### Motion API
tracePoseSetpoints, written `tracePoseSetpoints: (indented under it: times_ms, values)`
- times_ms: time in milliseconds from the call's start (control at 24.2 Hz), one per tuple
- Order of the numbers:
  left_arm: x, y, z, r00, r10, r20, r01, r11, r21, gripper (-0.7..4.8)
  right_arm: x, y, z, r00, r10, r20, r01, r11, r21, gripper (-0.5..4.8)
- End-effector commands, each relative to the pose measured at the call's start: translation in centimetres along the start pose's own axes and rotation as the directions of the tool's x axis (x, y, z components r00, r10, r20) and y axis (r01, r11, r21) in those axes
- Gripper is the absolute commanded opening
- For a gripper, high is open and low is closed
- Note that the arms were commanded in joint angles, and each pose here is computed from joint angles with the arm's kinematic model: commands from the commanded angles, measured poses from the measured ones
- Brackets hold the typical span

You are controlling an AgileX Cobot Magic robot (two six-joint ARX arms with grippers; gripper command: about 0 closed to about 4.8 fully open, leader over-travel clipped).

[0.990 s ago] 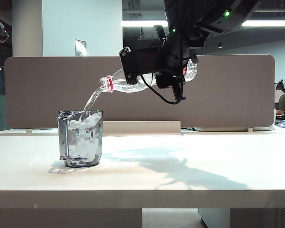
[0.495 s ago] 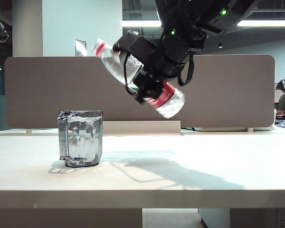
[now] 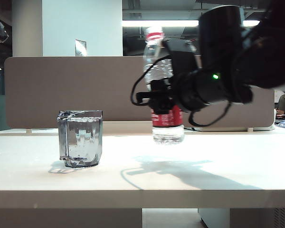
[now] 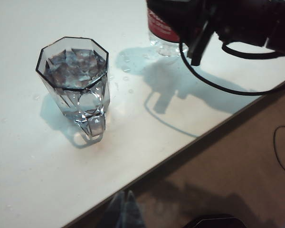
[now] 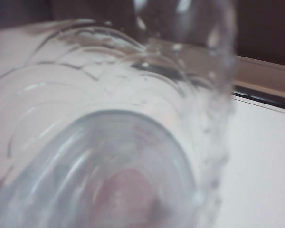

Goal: Pick up the mineral water bottle on the table and pour water into the mug until it's full.

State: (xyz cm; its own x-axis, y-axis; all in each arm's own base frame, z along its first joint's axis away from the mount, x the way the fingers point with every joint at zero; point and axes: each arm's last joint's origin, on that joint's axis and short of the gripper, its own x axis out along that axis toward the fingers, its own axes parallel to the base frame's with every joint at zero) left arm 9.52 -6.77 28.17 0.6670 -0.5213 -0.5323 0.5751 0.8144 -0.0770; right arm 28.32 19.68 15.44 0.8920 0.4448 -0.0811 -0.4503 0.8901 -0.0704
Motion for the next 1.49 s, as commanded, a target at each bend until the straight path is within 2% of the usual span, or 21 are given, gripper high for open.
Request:
tracePoseSetpoints:
  times_ms: [41,371,454,536,578,702,825,990,1114,1403,1486]
  values:
    - [-0.1,0.0,0.1,1.000,0.002,0.013,-0.002,1.000,0.001,-0.05,-0.9,-0.1,-0.7,0.997,-0.018,0.073,0.013,0.998,0.063,1.71]
    - [-0.1,0.0,0.1,1.000,0.003,0.012,-0.003,1.000,0.001,-0.05,-0.5,0.3,-4.4,0.996,-0.007,0.090,-0.005,0.992,0.128,1.72]
    - [-0.1,0.0,0.1,1.000,0.002,0.013,-0.002,1.000,0.001,-0.05,-0.5,0.3,-4.6,0.997,-0.006,0.083,-0.004,0.992,0.127,1.94]
    - [-0.1,0.0,0.1,1.000,0.002,0.013,-0.002,1.000,0.001,-0.05,-0.5,0.3,-4.7,0.997,-0.003,0.075,-0.006,0.992,0.125,2.48]
    - [-0.1,0.0,0.1,1.000,0.002,0.012,-0.002,1.000,0.001,-0.05,-0.5,0.3,-4.7,0.997,0.001,0.076,-0.011,0.992,0.125,3.14]
    - [-0.1,0.0,0.1,1.000,0.002,0.013,-0.002,1.000,0.001,-0.05,-0.5,0.3,-4.7,0.997,0.001,0.079,-0.011,0.992,0.125,4.44]
    - [-0.1,0.0,0.1,1.000,0.002,0.012,-0.002,1.000,0.001,-0.05,-0.6,0.3,-4.6,0.997,0.001,0.080,-0.011,0.992,0.125,4.79]
    - [-0.1,0.0,0.1,1.000,0.002,0.013,-0.002,1.000,0.001,-0.05,-1.3,0.2,-4.2,0.997,0.001,0.083,-0.011,0.993,0.121,4.79]
    - [-0.1,0.0,0.1,1.000,0.002,0.013,-0.002,1.000,0.001,-0.05,-3.2,-0.1,-3.8,0.997,0.002,0.077,-0.008,0.996,0.089,4.79]
    - [-0.1,0.0,0.1,1.000,0.003,0.012,-0.003,1.000,0.001,-0.05,-11.2,-1.2,-3.4,0.999,0.016,0.051,-0.020,0.996,0.082,4.79]
    - [-0.1,0.0,0.1,1.000,0.002,0.012,-0.002,1.000,0.001,-0.05,-13.2,-1.3,-3.3,0.998,0.024,0.060,-0.027,0.999,0.045,4.79]
